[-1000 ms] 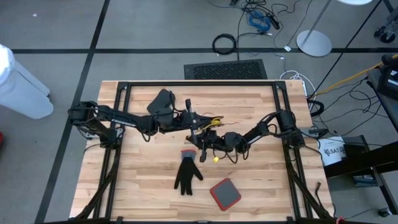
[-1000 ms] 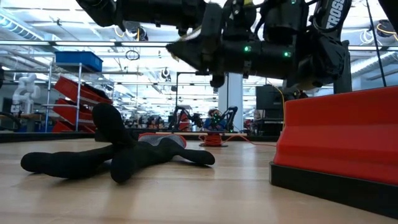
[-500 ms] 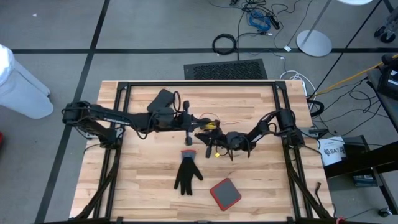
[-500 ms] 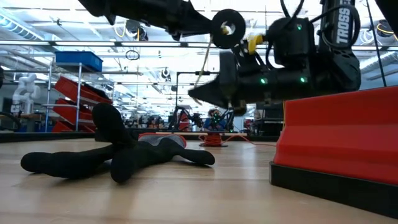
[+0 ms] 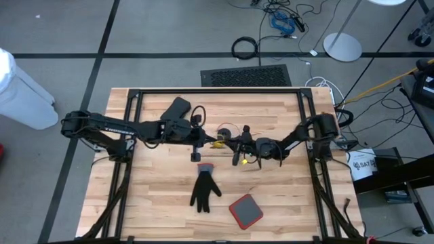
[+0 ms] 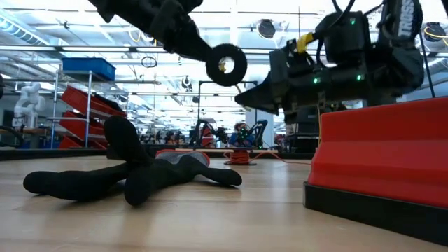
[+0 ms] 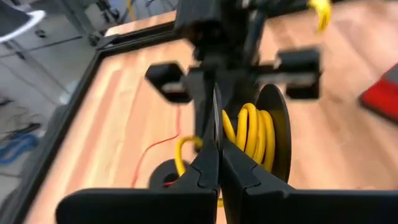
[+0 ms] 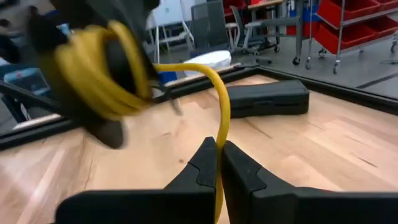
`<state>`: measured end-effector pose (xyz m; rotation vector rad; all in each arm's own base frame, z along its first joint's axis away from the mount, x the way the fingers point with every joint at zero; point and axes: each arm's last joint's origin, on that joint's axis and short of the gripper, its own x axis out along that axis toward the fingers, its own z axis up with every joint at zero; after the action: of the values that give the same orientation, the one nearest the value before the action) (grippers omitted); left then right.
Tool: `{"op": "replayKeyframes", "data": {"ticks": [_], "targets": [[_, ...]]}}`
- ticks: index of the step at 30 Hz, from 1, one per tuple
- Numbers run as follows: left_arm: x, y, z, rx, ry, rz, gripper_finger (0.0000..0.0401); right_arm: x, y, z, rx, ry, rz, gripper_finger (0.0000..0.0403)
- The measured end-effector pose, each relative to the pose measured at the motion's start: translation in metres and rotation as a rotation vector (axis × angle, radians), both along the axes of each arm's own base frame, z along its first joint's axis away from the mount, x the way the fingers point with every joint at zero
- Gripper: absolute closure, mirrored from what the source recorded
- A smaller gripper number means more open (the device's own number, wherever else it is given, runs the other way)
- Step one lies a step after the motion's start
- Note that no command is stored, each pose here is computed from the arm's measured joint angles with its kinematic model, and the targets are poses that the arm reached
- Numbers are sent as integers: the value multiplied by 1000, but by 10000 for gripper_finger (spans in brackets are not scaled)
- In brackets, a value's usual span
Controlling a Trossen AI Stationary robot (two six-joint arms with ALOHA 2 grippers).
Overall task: Coil cords
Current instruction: Coil the yellow wire onto the black spool
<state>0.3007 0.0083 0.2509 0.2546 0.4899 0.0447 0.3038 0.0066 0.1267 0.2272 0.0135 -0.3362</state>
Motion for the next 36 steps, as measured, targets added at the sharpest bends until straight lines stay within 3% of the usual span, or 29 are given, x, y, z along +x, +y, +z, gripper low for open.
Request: {"op": "replayKeyframes", "data": {"ticks": [6,14,28,31,36], "targets": [[-2,3,-3,107,48,84,401,-6,0,16,-7,89,2,403],[-3,5,-5,166,76,122,401,-12,-1,29,-9,128,-1,402],[1,-1,1,188,3,106,401,-16,0,18,26,265,22,402],[0,1,2,217,8,148,401,-19,2,10,32,333,31,402],[-2,2,-1,248,55,156,401,-19,6,11,32,329,39,402]]}}
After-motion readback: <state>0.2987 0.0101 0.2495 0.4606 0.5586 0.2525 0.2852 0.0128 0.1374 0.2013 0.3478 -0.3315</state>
